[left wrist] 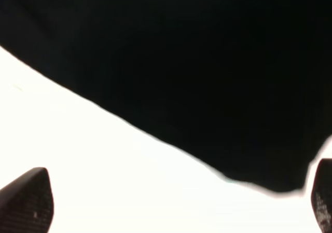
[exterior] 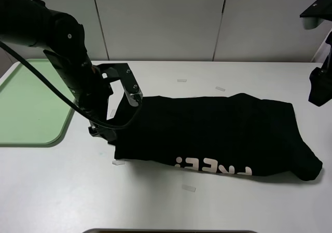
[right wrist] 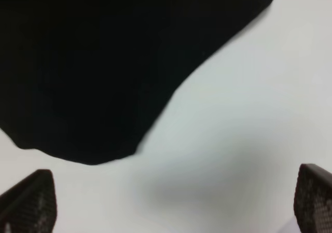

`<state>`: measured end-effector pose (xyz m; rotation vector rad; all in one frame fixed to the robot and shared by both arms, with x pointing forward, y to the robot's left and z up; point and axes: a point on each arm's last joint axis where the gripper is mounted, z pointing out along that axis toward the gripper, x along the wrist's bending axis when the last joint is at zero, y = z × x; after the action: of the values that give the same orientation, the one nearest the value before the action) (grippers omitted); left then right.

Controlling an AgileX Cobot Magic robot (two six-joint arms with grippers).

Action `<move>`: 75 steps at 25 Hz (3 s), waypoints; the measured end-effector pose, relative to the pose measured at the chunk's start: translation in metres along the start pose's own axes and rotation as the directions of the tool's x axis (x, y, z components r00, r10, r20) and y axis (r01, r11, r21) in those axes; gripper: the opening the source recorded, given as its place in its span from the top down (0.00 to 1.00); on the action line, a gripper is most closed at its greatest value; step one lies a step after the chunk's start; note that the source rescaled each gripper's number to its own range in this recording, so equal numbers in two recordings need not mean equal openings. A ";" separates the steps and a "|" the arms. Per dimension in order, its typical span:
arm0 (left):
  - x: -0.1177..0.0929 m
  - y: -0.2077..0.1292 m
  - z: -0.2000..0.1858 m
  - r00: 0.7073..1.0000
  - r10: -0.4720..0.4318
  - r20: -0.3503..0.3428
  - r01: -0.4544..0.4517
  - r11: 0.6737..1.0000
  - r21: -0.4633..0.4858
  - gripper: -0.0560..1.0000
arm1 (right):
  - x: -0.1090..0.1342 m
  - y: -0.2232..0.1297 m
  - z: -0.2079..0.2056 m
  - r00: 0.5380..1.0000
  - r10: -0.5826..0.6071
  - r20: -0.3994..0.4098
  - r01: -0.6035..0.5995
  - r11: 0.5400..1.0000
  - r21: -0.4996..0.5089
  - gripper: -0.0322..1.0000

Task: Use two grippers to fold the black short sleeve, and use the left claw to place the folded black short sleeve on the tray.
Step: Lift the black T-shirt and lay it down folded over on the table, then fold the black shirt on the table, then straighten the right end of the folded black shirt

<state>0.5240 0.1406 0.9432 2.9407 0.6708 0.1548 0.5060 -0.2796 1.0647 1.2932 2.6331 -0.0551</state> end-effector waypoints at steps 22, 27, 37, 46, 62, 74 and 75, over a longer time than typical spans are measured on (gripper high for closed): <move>-0.045 -0.056 -0.175 0.924 -0.374 -0.080 0.326 0.880 -0.346 0.00 | 0.018 -0.010 -0.037 0.952 0.276 -0.131 -0.296 0.942 -0.160 0.00; -0.067 -0.087 -0.200 0.898 -0.433 -0.078 0.357 0.820 -0.447 0.00 | 0.022 -0.014 -0.045 0.940 0.304 -0.154 -0.329 0.926 -0.185 0.00; -0.123 -0.167 -0.219 0.850 -0.525 -0.040 0.384 0.671 -0.634 0.00 | 0.025 -0.012 -0.046 0.929 0.312 -0.199 -0.350 0.916 -0.195 0.00; -0.169 -0.231 -0.197 0.848 -0.529 -0.030 0.329 0.570 -0.753 0.00 | 0.025 -0.012 -0.046 0.929 0.312 -0.199 -0.350 0.916 -0.195 0.00; -0.184 -0.254 -0.148 0.823 -0.567 0.021 0.422 0.588 -0.690 0.00 | 0.026 -0.011 -0.047 0.927 0.313 -0.209 -0.353 0.915 -0.197 0.00; -0.184 -0.254 -0.148 0.820 -0.573 0.020 0.426 0.585 -0.690 0.00 | 0.025 -0.011 -0.047 0.927 0.314 -0.207 -0.355 0.912 -0.205 0.00; -0.184 -0.254 -0.148 0.813 -0.581 0.019 0.431 0.581 -0.690 0.00 | 0.025 -0.009 -0.047 0.927 0.315 -0.204 -0.357 0.908 -0.221 0.00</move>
<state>0.2324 0.3012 1.0403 1.9489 1.1745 0.5315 0.4760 -0.2605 1.1051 1.6946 2.3945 0.4467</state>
